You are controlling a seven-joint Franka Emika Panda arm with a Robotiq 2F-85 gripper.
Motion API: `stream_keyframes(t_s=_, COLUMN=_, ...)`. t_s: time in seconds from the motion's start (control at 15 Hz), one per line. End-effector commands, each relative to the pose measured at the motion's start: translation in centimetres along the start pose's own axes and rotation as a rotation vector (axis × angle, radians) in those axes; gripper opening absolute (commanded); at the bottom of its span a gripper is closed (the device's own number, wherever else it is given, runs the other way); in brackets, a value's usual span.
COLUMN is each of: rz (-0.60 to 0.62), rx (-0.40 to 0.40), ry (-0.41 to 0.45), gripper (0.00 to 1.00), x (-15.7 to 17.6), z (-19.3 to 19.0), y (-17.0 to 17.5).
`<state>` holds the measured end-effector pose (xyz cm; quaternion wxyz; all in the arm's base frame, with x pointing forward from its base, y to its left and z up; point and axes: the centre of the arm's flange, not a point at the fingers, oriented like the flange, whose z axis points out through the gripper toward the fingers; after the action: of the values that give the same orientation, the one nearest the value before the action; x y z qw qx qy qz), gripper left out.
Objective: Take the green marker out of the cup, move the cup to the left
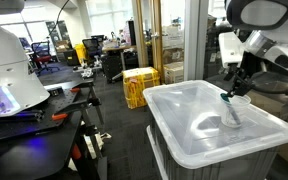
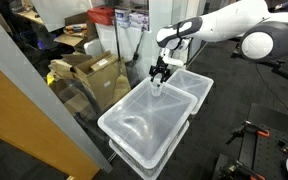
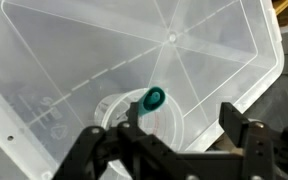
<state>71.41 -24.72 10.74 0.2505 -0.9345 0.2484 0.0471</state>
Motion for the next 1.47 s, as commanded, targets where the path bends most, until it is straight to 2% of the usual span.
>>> stream_keyframes(t_s=0.0, rz=0.034, rx=-0.024, ry=0.020, gripper=0.75, x=1.3, z=0.2, y=-0.4)
stream_keyframes(t_s=0.27, rz=0.047, rx=-0.026, ry=0.022, gripper=0.44, x=1.1, z=0.2, y=-0.2)
stream_keyframes(t_s=0.47, rz=0.062, rx=-0.032, ry=0.026, gripper=0.35, x=1.2, z=0.1, y=0.1)
stream_keyframes(t_s=0.67, rz=0.084, rx=-0.035, ry=0.025, gripper=0.37, x=1.2, z=0.0, y=0.4)
stream_keyframes(t_s=0.73, rz=0.095, rx=-0.037, ry=0.028, gripper=0.43, x=1.3, z=0.0, y=0.5)
stream_keyframes(t_s=0.8, rz=0.103, rx=-0.037, ry=0.025, gripper=0.42, x=1.3, z=0.0, y=0.6)
stream_keyframes(t_s=0.87, rz=0.104, rx=-0.036, ry=0.022, gripper=0.47, x=1.3, z=0.0, y=0.7)
stream_keyframes(t_s=0.93, rz=0.109, rx=-0.038, ry=0.022, gripper=0.44, x=1.3, z=0.0, y=0.7)
stream_keyframes(t_s=1.4, rz=0.132, rx=-0.047, ry=0.011, gripper=0.41, x=1.5, z=0.3, y=1.2)
